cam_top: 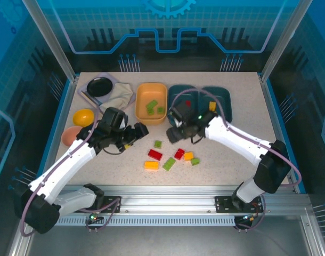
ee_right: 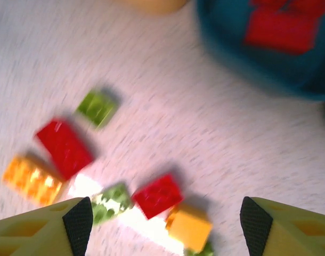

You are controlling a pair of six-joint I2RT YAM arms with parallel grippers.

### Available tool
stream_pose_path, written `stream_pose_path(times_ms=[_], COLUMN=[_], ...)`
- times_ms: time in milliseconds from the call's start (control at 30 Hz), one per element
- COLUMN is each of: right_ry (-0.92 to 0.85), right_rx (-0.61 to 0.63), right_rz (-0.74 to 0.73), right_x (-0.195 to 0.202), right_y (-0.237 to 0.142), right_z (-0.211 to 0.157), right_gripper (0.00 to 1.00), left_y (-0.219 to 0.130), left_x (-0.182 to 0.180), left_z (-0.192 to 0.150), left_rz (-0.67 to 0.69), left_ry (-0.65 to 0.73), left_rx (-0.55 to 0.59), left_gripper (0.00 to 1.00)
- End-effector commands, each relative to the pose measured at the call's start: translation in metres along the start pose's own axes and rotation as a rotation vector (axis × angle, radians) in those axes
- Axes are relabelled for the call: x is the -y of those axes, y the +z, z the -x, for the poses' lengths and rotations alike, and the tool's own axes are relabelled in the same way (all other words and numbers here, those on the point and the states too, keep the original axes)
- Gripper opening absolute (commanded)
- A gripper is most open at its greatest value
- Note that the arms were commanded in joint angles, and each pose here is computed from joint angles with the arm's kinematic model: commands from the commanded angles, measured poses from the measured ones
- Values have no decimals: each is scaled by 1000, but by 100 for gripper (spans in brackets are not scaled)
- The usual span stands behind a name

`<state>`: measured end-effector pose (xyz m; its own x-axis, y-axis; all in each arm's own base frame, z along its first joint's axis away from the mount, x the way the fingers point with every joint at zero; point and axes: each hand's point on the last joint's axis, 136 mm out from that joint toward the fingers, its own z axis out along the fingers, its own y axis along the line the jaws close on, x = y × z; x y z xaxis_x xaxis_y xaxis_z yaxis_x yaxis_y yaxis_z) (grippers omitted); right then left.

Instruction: Sort the legos into containers by color

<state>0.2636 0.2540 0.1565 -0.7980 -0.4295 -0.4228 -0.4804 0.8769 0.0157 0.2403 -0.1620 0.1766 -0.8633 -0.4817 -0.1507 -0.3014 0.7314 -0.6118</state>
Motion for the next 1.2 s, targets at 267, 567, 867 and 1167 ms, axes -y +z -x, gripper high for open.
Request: stream_pose_path(times_ms=[267, 567, 867, 1167], right_ry=[-455, -552, -598, -613], right_rx=[-106, -165, -245, -296], right_rz=[255, 177, 128, 65], right_x=[-149, -159, -157, -142], right_y=[43, 90, 120, 133], right_z=[-60, -46, -46, -54], right_gripper=[75, 74, 72, 65], left_y=[-41, -81, -90, -86], left_x=[-89, -137, -142, -137], left_z=[-28, -50, -56, -56], left_rz=[191, 236, 206, 183], left_ry=[-190, -346, -363, -359], left_rx=[135, 250, 264, 254], left_gripper=[90, 90, 90, 90])
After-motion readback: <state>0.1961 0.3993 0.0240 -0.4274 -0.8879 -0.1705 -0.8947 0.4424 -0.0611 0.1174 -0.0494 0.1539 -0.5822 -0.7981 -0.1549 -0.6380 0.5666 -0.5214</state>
